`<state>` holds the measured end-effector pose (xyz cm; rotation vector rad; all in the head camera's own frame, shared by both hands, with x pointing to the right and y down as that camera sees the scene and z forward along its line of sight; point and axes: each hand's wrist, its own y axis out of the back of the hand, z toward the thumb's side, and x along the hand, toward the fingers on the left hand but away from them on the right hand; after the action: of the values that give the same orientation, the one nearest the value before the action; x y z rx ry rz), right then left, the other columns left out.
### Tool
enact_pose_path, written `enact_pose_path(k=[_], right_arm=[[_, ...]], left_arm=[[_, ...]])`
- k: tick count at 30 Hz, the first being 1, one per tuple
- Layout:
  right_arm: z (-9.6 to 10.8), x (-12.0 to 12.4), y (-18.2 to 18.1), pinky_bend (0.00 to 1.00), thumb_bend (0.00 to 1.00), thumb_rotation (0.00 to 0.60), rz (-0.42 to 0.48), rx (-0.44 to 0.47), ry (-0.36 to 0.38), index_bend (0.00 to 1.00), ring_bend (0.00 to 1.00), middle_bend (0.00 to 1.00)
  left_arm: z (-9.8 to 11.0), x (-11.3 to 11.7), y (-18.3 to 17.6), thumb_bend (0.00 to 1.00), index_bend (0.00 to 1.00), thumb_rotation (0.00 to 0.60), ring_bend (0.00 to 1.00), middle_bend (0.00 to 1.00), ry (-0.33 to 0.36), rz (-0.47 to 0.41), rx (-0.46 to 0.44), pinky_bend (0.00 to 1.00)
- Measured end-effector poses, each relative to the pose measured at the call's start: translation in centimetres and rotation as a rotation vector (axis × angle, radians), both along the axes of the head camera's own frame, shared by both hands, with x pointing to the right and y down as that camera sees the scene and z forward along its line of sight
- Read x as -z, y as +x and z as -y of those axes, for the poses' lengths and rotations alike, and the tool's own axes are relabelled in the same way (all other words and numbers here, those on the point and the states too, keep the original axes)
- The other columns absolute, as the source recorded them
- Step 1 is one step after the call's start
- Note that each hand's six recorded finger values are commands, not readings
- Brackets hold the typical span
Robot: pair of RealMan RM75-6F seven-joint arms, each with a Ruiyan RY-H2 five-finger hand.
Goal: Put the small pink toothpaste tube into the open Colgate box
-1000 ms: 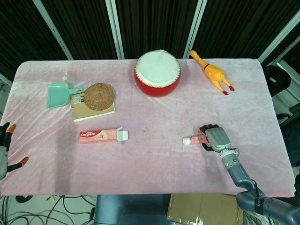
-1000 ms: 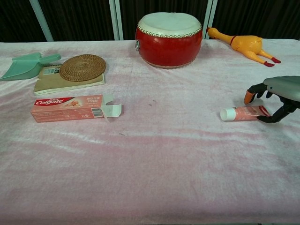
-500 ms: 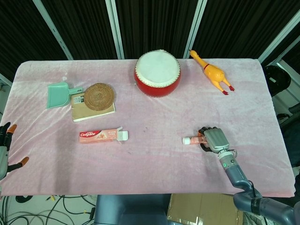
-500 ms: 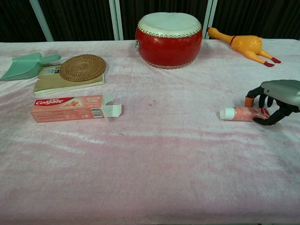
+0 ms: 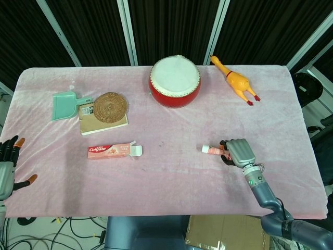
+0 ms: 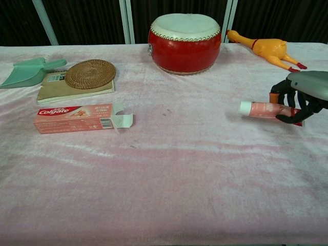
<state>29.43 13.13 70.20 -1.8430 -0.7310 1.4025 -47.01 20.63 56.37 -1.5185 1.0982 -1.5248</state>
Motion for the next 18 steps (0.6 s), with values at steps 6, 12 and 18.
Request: enact_pose_path(k=[6, 12, 18], right_arm=[[0.8, 1.5, 0.2, 0.56, 0.4, 0.6, 0.004, 0.006, 0.017, 0.66, 0.52, 0.59], [1.0, 2.3, 0.5, 0.56, 0.4, 0.6, 0.016, -0.006, 0.026, 0.66, 0.52, 0.59], [1.1, 2.9, 0.6, 0.56, 0.4, 0.6, 0.024, -0.006, 0.031, 0.66, 0.52, 0.59]], left_arm=[[3.0, -1.0, 2.2, 0.0, 0.17, 0.6, 0.07, 0.1, -0.061, 0.004, -0.035, 0.16], [6.4, -3.0, 3.9, 0.02, 0.2, 0.6, 0.09, 0.12, -0.121, 0.097, -0.07, 0.21], [8.0, -6.5, 5.5, 0.09, 0.21, 0.6, 0.1, 0.14, -0.234, 0.137, -0.045, 0.23]])
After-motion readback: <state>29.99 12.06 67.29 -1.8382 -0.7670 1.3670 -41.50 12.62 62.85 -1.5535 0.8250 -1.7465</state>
